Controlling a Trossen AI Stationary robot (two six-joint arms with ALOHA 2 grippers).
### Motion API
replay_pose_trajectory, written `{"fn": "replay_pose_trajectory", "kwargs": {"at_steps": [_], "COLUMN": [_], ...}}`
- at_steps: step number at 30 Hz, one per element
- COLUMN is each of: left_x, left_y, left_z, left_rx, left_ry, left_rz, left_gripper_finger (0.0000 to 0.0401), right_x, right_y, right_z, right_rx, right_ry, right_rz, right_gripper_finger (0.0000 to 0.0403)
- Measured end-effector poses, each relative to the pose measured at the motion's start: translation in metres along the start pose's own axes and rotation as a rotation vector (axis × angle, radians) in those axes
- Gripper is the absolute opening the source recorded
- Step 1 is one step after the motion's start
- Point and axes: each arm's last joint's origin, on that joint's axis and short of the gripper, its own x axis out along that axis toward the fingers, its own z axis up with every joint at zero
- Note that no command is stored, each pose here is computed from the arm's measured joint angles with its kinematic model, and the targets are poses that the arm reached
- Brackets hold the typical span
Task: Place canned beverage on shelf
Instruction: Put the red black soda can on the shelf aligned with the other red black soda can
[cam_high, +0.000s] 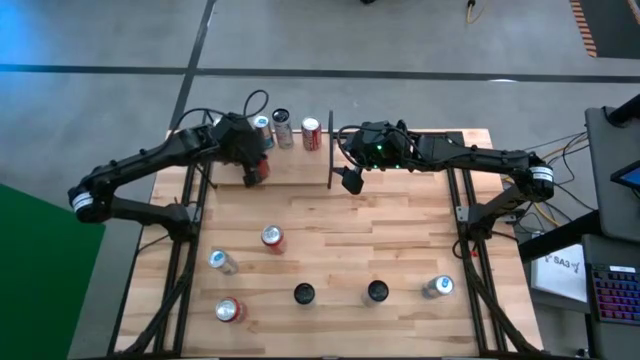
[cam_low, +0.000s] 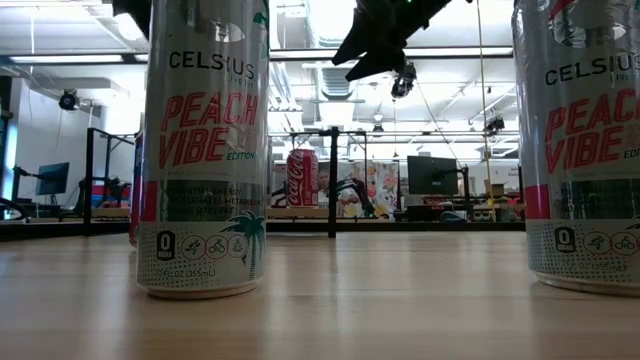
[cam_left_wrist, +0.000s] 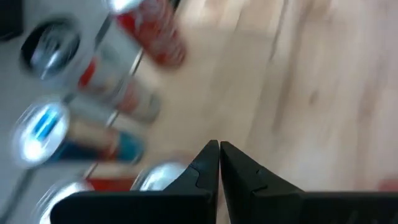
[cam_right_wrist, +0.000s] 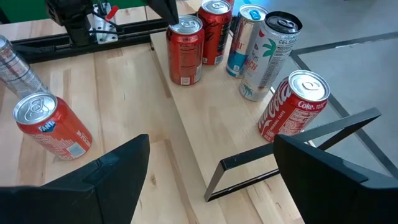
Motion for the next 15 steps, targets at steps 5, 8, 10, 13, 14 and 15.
{"fn": "replay_pose_trajectory", "kwargs": {"at_steps": [5, 8, 10, 13, 14, 15], "left_x": [0.017, 0.031, 0.039, 0.049, 0.052, 0.054], "left_y": [0.001, 0.002, 0.003, 0.004, 0.005, 0.005], "left_z": [0.01, 0.009, 0.008, 0.006, 0.006, 0.006], "left_rx": [-0.113, -0.14, -0.151, -0.154, -0.154, -0.154], "left_ry": [-0.042, 0.018, 0.066, 0.111, 0.124, 0.132], "left_rz": [-0.002, 0.036, 0.091, 0.155, 0.166, 0.167], "left_gripper_finger": [0.0, 0.0, 0.0, 0.0, 0.0, 0.0], "right_x": [0.0, 0.0, 0.0, 0.0, 0.0, 0.0], "right_y": [0.0, 0.0, 0.0, 0.0, 0.0, 0.0], "right_z": [0.0, 0.0, 0.0, 0.0, 0.0, 0.0], "right_rx": [0.005, 0.009, 0.017, 0.017, 0.017, 0.017], "right_ry": [0.0, 0.0, 0.0, 0.0, 0.0, 0.0], "right_rz": [0.0, 0.0, 0.0, 0.0, 0.0, 0.0], "right_gripper_finger": [0.0329, 0.0329, 0.0329, 0.0329, 0.0329, 0.0329]}}
